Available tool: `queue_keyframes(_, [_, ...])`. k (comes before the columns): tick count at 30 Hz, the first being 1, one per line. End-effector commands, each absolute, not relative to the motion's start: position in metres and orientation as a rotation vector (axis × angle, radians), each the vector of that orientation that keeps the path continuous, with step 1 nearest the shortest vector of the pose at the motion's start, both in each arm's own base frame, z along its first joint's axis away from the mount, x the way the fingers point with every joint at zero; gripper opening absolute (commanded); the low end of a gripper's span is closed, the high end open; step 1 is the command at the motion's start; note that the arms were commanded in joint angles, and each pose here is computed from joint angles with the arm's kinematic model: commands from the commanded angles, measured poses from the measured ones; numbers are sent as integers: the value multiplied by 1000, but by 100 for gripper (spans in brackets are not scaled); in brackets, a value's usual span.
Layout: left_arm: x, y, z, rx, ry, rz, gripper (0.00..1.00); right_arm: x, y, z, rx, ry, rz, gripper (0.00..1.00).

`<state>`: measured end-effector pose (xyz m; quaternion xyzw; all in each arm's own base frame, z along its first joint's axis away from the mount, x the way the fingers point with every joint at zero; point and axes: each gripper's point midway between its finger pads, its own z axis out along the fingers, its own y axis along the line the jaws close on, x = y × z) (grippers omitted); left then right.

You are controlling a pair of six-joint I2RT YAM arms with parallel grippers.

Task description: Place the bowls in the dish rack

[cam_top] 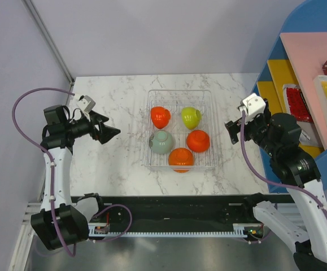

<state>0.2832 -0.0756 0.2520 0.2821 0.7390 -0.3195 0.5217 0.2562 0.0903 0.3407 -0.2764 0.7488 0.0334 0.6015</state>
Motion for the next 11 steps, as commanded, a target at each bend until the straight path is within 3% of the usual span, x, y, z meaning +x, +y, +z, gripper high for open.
queue_keyframes(1, [277,-83,259,751,1700,-761,100,255,85,343,-607,1684,79,98])
queue_keyframes(11, [277,-83,254,758,1701,-759,100,261,90,343,-610,1686,143,98])
